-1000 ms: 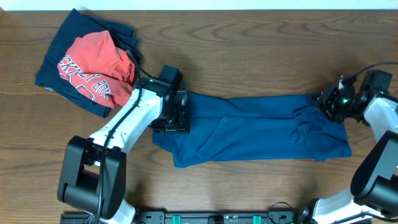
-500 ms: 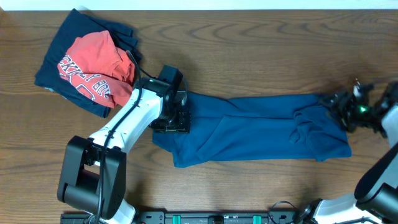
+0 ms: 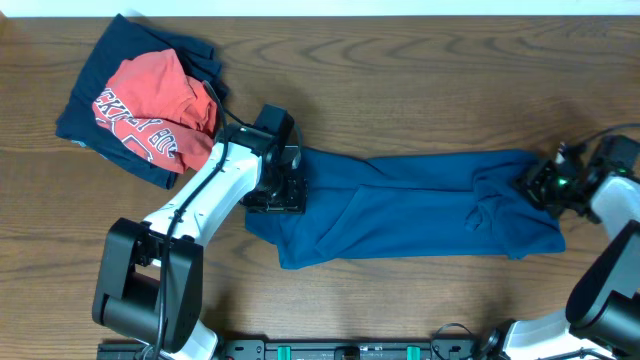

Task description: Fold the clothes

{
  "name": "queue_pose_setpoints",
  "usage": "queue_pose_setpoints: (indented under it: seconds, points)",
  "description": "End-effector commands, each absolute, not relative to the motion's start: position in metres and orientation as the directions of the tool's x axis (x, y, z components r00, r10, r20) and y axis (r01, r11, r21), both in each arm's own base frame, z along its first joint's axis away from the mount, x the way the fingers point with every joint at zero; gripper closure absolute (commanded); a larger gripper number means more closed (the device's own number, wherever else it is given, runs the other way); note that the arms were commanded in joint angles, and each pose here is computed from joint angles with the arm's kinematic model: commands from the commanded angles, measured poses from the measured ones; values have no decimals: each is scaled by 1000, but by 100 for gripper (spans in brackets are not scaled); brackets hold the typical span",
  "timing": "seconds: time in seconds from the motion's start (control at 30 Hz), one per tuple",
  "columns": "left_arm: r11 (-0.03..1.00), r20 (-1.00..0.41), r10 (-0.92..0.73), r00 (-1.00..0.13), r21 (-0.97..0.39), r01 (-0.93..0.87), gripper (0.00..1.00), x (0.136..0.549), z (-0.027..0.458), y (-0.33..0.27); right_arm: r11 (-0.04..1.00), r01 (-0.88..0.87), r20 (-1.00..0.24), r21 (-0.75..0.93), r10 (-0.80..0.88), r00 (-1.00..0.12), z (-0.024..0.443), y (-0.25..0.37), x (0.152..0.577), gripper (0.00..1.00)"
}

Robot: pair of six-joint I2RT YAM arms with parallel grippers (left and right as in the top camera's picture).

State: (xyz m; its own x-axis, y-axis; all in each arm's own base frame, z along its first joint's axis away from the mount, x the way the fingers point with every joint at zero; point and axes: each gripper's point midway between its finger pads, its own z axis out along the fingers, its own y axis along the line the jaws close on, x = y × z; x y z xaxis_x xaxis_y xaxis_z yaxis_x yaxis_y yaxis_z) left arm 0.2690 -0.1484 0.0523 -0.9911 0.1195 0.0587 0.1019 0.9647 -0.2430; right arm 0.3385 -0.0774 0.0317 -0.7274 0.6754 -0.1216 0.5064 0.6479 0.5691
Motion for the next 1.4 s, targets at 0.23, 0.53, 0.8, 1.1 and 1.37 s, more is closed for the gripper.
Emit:
queue_pose_setpoints:
  seconds: [0.23,0.53,0.8,1.1,1.37]
  points:
    - [965,45,109,-993,-244,95,36,270,58,-149,579,400,-192,710,707,-681,55,-48,381,39]
    - [965,45,109,-993,-244,95,36,270,58,-149,512,362,-170,779,729,-663,98,-72,360,52]
    - [965,41,109,-993,-245,96,36,271,58,-149,687,587,-44,429,665,-746,71,-63,267,42]
    - [965,41,109,-993,-245,96,36,271,58,-149,774,633,-81,-21,629,-773,50,-79,231,41]
    - [966,44,99,-994,-245,85,36,271,58,-149,797,588,-141,-136,572,-808,50,-79,235,42]
